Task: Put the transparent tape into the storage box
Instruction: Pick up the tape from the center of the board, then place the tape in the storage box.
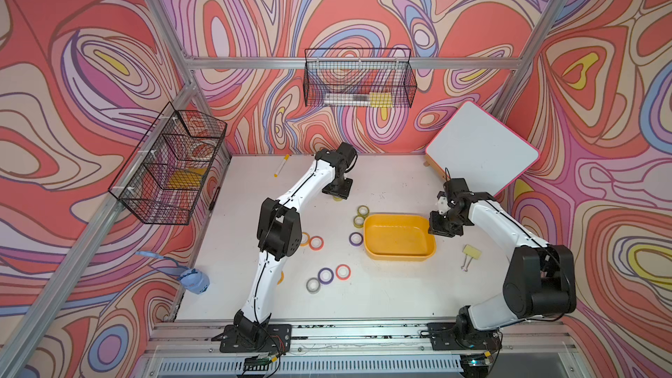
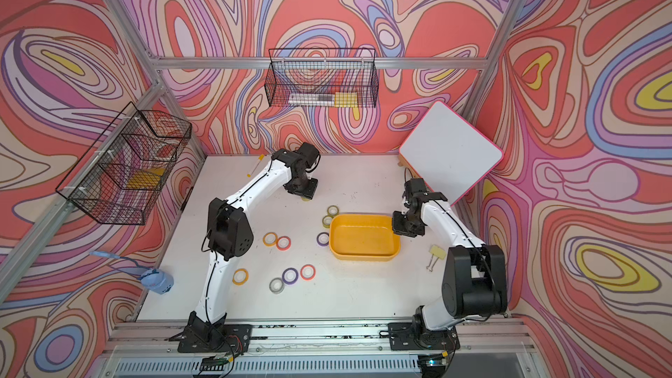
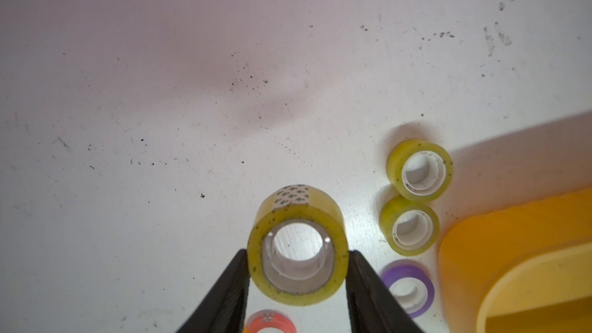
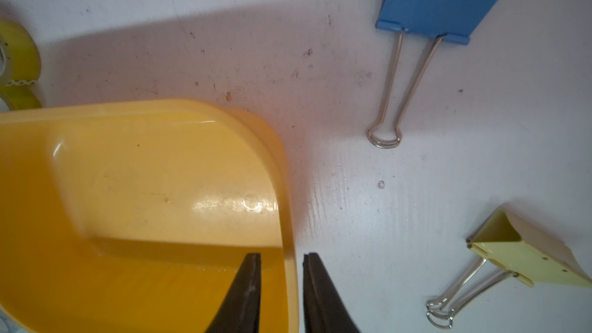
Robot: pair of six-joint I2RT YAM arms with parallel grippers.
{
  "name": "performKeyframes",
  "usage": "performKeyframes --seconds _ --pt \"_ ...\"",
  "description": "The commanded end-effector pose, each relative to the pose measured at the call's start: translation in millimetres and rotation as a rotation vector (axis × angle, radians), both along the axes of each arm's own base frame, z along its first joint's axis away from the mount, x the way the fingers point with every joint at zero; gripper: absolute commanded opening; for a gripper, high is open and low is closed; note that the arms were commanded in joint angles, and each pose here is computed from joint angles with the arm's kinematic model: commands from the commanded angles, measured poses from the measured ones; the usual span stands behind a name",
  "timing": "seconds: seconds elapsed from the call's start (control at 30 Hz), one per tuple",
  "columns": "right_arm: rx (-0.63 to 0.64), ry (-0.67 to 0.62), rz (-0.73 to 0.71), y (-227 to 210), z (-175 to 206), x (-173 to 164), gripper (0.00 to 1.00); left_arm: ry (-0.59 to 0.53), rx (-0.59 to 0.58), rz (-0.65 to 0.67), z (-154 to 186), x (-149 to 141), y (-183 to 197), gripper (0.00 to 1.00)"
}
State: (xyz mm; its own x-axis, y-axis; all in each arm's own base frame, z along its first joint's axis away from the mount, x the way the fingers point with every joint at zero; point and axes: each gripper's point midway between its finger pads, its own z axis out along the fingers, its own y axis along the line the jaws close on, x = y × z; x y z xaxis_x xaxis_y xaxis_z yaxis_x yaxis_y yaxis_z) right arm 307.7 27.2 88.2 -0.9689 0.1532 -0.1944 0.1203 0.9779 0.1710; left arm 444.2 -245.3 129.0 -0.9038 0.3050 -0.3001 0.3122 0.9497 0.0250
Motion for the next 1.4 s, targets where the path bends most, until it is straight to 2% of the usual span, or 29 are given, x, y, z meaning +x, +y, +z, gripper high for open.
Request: performKeyframes --seconds 0.0,0.23,0.5,0.8,1.13,1.37 --pt "0.03 -0.033 -0.026 -7.4 1.7 5.3 0.25 -0.023 0.029 -0.069 25.9 -27.7 -11.4 0.52" --pt "0.03 -0.049 -0.043 -14.9 8.1 11.6 0.25 -0.051 0.03 -0.19 43.7 -74.2 -47.8 0.52" --pt "0.042 -0.042 -0.045 -13.2 6.4 10.1 0.25 0.019 -0.016 -0.305 23.7 -121.3 -97.4 0.52" --pt "0.051 -0.043 -0.045 -11.6 7.5 6.4 0.26 0.033 -0.061 -0.318 8.5 -121.8 -126.1 0.52" --pt "0.052 -0.043 -0.044 -11.1 7.4 3.0 0.26 0.067 -0.014 -0.321 -31.4 -121.9 -138.5 0.53" --pt "0.051 -0.045 -0.038 -11.0 8.4 2.8 0.26 0.046 0.028 -0.318 -47.5 -112.6 -137.8 0.55"
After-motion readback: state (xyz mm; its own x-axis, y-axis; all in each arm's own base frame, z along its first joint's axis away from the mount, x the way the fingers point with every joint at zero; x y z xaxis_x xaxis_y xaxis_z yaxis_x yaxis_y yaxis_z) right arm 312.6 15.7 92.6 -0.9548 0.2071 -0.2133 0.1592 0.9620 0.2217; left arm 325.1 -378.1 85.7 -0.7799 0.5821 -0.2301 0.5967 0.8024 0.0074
